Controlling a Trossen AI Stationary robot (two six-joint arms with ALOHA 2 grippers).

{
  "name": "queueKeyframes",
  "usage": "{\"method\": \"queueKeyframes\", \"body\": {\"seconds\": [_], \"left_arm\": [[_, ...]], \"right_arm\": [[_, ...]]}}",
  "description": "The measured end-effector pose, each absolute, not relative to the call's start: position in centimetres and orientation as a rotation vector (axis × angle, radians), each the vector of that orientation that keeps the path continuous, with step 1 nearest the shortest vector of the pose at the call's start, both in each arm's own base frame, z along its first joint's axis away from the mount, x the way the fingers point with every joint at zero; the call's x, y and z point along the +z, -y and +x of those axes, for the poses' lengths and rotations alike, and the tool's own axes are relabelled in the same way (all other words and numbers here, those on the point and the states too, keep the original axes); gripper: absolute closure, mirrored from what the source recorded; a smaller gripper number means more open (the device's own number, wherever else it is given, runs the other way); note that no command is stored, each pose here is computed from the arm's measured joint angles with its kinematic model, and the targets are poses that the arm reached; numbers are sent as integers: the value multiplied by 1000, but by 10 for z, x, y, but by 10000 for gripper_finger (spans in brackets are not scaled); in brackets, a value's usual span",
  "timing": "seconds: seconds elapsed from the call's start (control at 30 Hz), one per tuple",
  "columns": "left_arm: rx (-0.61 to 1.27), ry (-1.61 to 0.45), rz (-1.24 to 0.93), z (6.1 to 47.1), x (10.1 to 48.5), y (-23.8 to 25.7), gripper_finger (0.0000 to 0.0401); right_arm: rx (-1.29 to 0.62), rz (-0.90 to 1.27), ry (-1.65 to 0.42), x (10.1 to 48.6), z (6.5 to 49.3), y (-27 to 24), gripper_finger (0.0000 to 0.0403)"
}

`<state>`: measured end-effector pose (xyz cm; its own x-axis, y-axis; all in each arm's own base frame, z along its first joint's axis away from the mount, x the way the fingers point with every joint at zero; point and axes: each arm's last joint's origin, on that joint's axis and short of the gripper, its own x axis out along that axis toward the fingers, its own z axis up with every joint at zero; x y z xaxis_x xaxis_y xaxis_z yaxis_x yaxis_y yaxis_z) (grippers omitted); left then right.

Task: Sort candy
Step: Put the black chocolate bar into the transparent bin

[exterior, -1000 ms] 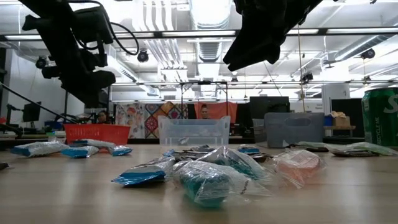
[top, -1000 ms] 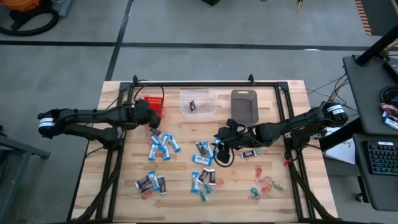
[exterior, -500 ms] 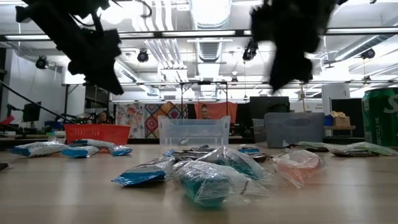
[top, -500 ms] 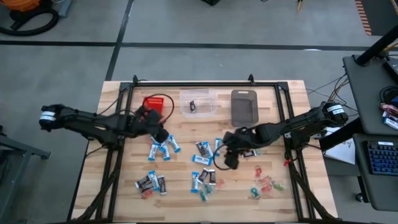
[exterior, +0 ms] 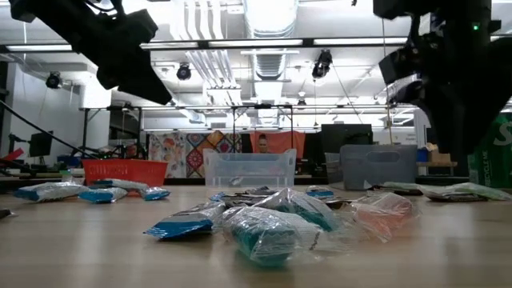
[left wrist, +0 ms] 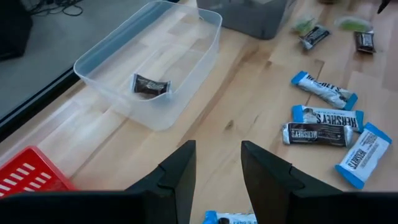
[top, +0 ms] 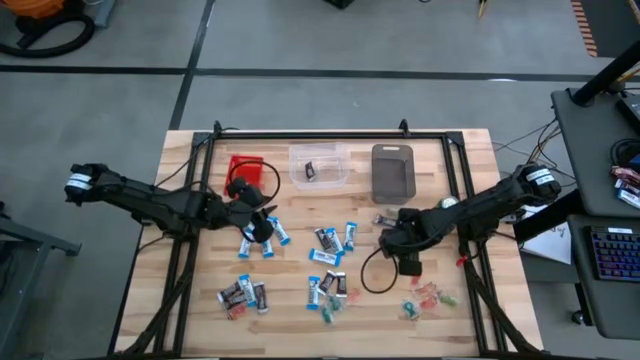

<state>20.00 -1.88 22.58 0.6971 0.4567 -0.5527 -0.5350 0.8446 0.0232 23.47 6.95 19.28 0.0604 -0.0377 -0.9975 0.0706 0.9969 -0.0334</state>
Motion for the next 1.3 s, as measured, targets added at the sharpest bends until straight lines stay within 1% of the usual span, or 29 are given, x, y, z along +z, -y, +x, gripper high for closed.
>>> {"method": "queueKeyframes", "body": {"seconds": [0.27, 0.63, 0.9, 0.97, 1.07, 1.3], "left_arm": [[555, -576, -144, 200, 226, 19, 290], [556, -570, -146, 200, 226, 19, 290], [554, -560, -151, 201, 227, 19, 290], [554, -560, -151, 201, 227, 19, 290], [554, -560, -151, 201, 227, 19, 290], [552, -550, -156, 202, 228, 19, 290]], "right_arm": [[-36, 2, -1437, 169, 233, -69, 232], [-89, 4, -1400, 144, 223, -64, 232], [-84, 19, -1358, 131, 220, -62, 235], [-87, 17, -1350, 131, 221, -63, 243], [-85, 20, -1342, 131, 222, -63, 266], [-75, 30, -1319, 132, 225, -64, 351]]}}
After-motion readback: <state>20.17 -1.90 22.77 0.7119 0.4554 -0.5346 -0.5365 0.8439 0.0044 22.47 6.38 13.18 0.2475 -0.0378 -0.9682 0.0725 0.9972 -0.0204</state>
